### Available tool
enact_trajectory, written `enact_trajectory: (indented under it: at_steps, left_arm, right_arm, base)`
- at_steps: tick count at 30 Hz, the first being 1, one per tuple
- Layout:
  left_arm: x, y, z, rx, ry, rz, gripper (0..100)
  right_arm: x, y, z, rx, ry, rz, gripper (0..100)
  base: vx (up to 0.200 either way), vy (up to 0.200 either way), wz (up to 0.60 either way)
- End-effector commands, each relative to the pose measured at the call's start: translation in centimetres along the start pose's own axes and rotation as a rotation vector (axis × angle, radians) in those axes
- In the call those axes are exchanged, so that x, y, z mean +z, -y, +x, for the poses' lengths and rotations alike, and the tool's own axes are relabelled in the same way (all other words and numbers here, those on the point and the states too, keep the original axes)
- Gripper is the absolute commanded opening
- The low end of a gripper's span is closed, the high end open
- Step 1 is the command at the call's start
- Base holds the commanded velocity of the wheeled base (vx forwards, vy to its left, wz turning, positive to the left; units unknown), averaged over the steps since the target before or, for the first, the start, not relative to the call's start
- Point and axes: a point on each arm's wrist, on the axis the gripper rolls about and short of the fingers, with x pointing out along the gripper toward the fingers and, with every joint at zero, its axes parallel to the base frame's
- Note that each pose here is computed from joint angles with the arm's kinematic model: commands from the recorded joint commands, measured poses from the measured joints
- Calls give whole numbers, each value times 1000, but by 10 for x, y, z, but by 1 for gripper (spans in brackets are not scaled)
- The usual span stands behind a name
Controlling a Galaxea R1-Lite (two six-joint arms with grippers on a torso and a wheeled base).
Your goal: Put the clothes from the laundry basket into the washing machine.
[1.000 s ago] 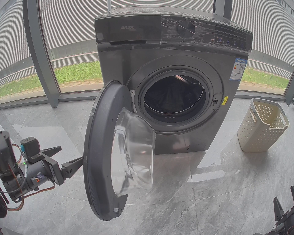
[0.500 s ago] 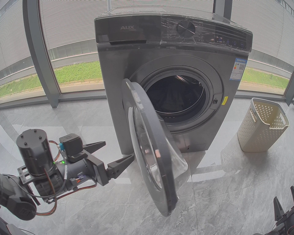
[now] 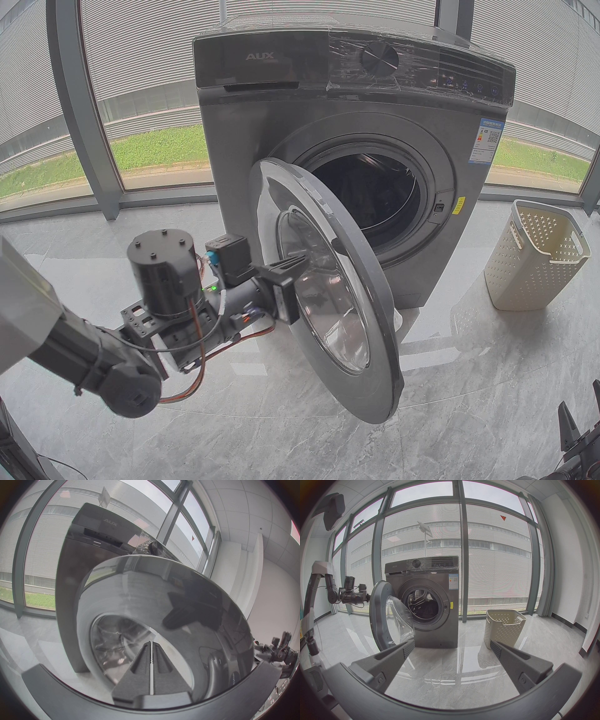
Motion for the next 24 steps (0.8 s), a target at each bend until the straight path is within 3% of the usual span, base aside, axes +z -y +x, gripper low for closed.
enact_trajectory:
  at_steps: [1,3,5,6,9,24]
  left_arm:
    - [-6,3,52,-14,48,-31,0]
    - [-3,3,60,-4,75,-47,0]
    - [2,4,82,13,128,-98,0]
    - [2,1,89,29,145,-102,0]
    - [-2,-3,99,75,164,-104,0]
    - [-3,-2,82,92,128,-103,0]
  right_arm:
    - [-5,0,0,0,-5,0,100]
    - [-5,0,0,0,-7,-2,100]
    - [-5,0,0,0,-5,0,100]
    - [-5,0,0,2,-5,-2,100]
    - [-5,0,0,0,-5,0,100]
    - [-5,0,0,0,-5,-2,100]
  base:
    - [0,0,0]
    - [0,0,0]
    - [0,0,0]
    - [0,0,0]
    - [0,0,0]
    - [0,0,0]
